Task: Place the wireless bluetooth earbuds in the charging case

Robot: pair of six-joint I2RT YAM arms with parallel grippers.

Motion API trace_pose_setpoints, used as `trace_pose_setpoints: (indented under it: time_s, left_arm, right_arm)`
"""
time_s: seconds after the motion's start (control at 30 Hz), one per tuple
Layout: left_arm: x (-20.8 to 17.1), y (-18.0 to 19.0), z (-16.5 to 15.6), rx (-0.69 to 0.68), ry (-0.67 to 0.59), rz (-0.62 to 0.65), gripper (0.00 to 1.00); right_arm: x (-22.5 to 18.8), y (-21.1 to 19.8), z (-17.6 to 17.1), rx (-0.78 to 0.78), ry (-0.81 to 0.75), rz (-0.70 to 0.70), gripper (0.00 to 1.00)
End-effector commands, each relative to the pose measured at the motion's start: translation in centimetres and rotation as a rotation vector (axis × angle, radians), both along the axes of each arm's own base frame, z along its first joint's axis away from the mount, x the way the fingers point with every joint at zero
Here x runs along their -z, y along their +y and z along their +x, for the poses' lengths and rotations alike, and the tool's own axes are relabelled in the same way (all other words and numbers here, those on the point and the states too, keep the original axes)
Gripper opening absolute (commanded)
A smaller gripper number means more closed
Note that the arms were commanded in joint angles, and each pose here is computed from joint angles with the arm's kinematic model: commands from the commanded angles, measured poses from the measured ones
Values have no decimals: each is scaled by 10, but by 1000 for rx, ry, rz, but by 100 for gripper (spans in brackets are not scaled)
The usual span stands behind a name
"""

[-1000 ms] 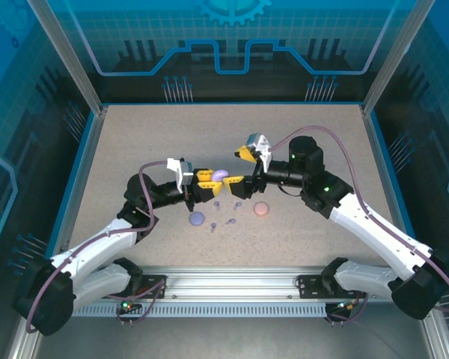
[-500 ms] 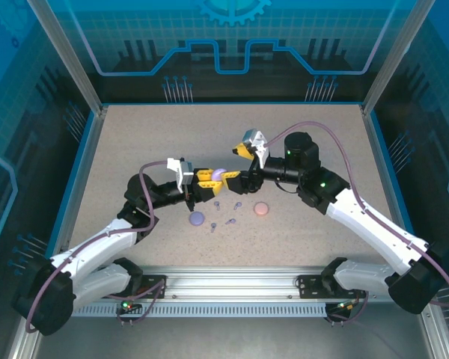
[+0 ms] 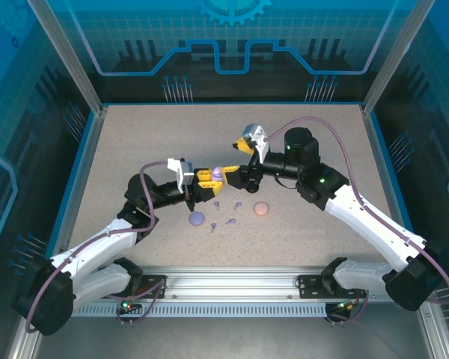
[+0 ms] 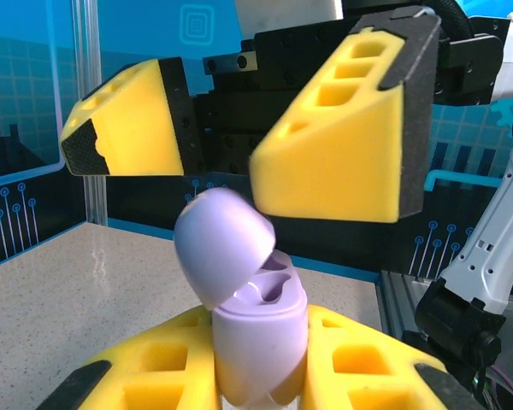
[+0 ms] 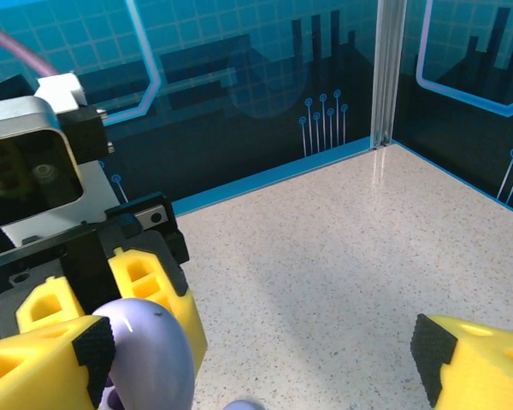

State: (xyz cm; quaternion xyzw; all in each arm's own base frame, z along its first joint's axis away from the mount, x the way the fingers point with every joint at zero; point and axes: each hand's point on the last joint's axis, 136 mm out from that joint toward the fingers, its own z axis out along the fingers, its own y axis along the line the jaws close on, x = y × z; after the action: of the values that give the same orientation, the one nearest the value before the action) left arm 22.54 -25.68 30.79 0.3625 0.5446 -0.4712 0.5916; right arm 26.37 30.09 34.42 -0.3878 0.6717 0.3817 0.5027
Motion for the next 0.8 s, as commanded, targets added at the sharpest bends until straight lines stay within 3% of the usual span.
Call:
trace_pose_setpoints:
  time_s: [0.0,0.5,0.77]
  left_arm:
    - [-5,-1,-10,31,-52,-2,10]
    - [4,-1,-6,11,-36,14,10]
    - [0,1,-9,7,-52,2,10]
  right_arm:
    - [-11,-4,11,31,-10,17,92]
    - [-38,-29,3,73,-7,66,95]
    - [-11,-45,2,150,55,-21,94]
